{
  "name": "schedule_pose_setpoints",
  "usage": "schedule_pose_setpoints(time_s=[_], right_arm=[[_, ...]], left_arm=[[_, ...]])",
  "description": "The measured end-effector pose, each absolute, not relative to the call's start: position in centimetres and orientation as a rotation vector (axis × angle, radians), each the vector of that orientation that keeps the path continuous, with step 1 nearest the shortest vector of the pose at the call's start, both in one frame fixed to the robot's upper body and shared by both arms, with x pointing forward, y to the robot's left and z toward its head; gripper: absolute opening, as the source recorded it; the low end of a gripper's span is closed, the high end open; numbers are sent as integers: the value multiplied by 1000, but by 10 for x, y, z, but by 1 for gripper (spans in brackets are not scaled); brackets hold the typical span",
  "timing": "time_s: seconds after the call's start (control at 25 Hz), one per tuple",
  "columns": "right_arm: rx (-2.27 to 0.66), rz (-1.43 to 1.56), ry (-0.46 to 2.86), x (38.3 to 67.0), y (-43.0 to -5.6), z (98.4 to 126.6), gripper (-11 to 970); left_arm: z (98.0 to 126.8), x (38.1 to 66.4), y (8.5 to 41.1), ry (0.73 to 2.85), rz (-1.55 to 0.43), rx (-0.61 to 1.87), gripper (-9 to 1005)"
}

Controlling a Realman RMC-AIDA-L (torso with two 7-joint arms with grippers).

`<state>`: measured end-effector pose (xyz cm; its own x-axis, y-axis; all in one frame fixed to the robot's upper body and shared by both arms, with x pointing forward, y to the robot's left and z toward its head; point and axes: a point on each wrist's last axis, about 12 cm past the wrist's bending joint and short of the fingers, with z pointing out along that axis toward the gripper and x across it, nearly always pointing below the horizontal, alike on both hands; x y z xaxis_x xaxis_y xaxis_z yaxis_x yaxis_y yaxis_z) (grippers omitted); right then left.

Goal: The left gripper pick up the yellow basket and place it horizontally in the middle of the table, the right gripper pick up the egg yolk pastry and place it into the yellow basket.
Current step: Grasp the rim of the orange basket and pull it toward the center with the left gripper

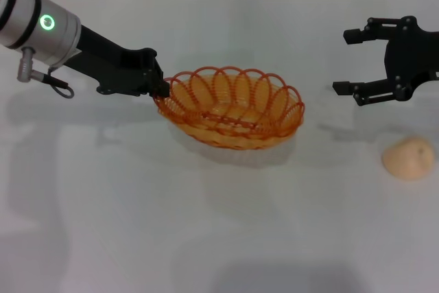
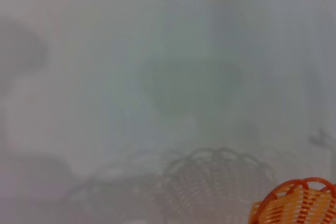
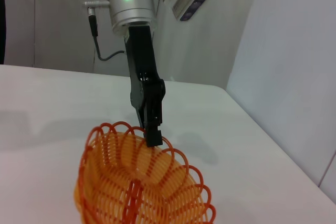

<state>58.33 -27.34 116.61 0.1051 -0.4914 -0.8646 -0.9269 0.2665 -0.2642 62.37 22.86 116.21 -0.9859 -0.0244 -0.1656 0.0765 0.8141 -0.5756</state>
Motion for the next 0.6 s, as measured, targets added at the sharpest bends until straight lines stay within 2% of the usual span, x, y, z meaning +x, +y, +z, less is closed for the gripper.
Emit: schedule_pose_setpoints(time_s=[0.4, 0.6], right_arm=[[-1399, 520, 1488, 579, -276, 1166, 832], [-1406, 514, 1478, 579, -279, 1168, 832]], left_arm=[[1159, 630, 211, 2819, -777, -17, 46], [1148, 635, 203, 2800, -798, -58, 46]])
